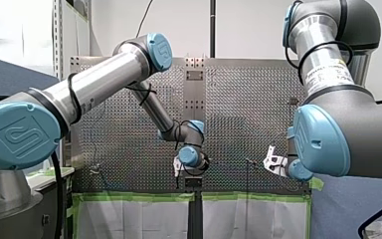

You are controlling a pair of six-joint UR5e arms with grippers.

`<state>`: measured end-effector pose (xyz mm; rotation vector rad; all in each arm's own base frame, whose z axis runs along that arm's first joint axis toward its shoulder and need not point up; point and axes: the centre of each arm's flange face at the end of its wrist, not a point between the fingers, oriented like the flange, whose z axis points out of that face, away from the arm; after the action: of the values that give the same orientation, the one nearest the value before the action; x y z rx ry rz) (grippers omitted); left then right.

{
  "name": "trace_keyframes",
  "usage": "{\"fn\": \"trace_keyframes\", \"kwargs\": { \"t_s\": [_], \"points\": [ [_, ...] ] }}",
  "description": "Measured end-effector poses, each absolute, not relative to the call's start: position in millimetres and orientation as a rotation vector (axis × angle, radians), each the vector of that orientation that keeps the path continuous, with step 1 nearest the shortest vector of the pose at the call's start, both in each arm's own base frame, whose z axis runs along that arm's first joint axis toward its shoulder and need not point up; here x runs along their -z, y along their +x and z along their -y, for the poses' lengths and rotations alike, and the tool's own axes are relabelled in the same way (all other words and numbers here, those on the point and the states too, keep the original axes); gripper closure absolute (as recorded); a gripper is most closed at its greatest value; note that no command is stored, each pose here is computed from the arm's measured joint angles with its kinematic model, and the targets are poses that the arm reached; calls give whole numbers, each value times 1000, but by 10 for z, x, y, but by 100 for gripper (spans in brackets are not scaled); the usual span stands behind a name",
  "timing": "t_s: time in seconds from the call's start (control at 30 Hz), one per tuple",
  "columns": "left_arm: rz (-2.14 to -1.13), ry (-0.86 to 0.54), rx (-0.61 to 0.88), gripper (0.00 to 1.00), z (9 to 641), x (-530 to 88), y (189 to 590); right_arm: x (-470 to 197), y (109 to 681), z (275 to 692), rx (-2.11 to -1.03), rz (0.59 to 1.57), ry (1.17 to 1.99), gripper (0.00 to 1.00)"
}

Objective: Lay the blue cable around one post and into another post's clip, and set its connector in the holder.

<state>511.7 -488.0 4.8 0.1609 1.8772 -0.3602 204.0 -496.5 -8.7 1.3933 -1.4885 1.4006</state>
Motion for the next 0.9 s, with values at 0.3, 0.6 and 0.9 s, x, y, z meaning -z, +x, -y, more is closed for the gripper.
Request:
{"fn": "trace_keyframes", "kwargs": {
  "t_s": [0.3,0.6,0.9],
  "points": [
    [-1877,176,358,99,4912,-47,5084,85,2012,4981,-1398,1494,1385,100],
    [-1871,242,357,99,5102,-41,4881,87,1901,5019,-1372,1518,1353,100],
    [-1837,254,389,99,5415,-64,4564,84,1694,5097,-1349,1539,1307,100]
  ]
}}
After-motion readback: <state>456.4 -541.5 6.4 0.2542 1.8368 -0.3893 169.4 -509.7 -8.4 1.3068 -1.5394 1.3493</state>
